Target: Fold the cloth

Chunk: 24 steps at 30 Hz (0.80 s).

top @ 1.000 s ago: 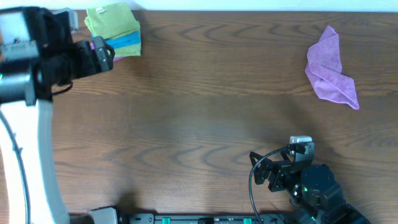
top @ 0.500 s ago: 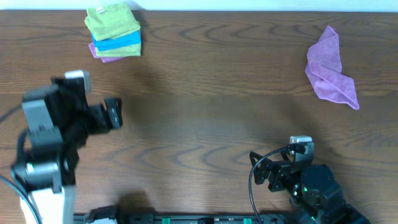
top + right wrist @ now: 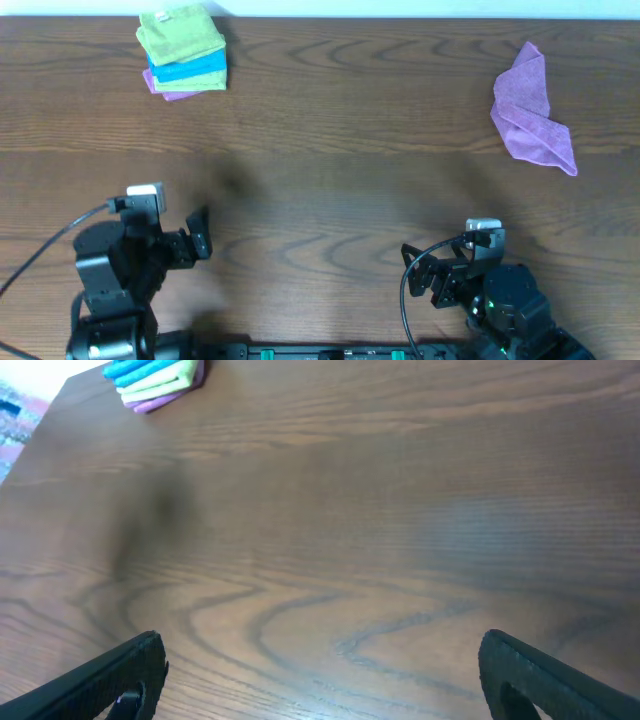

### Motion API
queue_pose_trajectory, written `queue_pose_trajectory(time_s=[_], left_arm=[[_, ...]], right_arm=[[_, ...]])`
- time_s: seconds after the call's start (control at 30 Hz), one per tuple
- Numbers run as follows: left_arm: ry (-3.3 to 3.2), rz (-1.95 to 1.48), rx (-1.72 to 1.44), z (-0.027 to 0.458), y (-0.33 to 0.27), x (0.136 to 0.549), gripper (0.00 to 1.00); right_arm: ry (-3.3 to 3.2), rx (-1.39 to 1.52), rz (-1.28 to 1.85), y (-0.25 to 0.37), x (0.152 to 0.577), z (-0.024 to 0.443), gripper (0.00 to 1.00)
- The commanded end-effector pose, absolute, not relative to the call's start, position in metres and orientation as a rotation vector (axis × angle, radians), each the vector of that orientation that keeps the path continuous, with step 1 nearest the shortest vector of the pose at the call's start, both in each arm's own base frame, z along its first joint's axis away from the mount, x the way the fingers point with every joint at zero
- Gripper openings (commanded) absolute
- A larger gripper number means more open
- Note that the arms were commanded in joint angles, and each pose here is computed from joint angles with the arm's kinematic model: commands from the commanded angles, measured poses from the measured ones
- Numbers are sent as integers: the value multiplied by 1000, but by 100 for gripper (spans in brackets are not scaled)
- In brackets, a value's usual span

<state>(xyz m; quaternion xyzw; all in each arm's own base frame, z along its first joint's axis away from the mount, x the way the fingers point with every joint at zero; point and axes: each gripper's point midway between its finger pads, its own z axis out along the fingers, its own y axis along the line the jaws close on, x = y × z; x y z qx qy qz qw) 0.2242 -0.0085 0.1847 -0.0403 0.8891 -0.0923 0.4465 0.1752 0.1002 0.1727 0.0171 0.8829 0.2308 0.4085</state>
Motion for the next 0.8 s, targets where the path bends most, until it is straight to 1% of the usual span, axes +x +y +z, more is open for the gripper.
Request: queue_pose_trajectory(time_s=[0.0,0.37,0.77], left_arm=[[2178,-209,-77,176,-9,218,95],[2138,-178,-81,135,-8,201,96],[2138,-149,-56,90,-10,194,95]], right_arm=[[2217,45,559,97,177,173,99],[2217,45,559,97,177,173,99],[2217,45,559,97,177,173,99]])
